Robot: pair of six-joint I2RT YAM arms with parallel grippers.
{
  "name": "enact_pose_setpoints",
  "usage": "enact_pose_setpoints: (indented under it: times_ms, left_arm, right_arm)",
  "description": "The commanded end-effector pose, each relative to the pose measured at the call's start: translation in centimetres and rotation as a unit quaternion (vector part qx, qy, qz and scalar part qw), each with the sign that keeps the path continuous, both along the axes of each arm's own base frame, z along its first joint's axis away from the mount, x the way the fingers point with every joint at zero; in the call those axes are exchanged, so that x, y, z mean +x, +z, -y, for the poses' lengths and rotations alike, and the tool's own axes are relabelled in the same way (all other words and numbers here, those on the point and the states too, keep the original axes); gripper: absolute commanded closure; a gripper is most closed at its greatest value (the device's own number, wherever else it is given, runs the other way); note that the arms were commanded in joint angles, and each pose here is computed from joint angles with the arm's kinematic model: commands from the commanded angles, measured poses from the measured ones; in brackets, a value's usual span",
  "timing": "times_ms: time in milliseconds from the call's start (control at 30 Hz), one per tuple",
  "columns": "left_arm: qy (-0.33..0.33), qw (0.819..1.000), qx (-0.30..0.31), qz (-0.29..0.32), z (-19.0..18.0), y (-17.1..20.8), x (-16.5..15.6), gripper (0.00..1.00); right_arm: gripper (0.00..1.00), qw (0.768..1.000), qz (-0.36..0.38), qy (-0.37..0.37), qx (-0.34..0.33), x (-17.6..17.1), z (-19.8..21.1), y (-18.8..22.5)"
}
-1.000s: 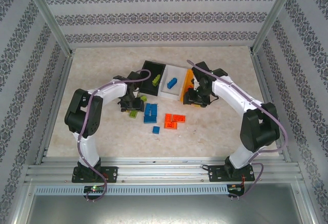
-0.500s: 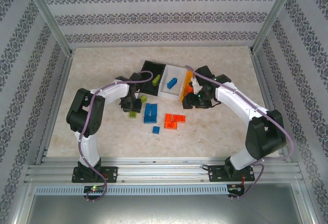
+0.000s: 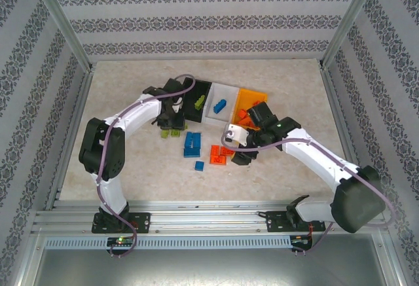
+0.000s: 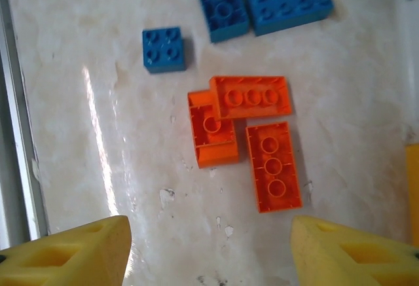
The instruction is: Sort the legos into containers by color
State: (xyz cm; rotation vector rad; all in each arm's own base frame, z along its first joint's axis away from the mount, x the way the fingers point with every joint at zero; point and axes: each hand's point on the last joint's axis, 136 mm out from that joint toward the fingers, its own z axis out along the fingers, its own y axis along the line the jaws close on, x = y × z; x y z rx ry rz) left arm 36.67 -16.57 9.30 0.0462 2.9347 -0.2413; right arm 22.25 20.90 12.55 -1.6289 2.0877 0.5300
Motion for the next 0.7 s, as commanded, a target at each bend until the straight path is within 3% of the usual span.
enact_pose_setpoints:
  times_ms: [0, 367, 533, 667]
  left_arm:
    - [-0.008, 1.0, -0.001, 0.006, -0.1, 1.8, 1.6, 0.76]
    - [0.012, 0.999, -0.004, 0.05, 0.9, 2.6, 11.3, 0.75]
    - [0.016, 0.999, -0.009, 0.045, 1.7, 0.5, 13.7, 0.74]
    - [0.015, 0.999, -0.033, 0.039, 2.8, -0.7, 14.5, 0.63]
  right_arm:
    - [0.34, 0.996, 0.022, 0.079, -0.023, -0.3, 0.2, -2.0]
    - [0.35, 0.992, 0.029, 0.111, -0.057, 0.9, 0.0, -5.6]
    - [0.35, 0.99, 0.01, 0.122, -0.074, 1.2, 0.1, -6.3]
    - [0.35, 0.988, 0.01, 0.127, -0.087, 1.6, 0.5, -6.7]
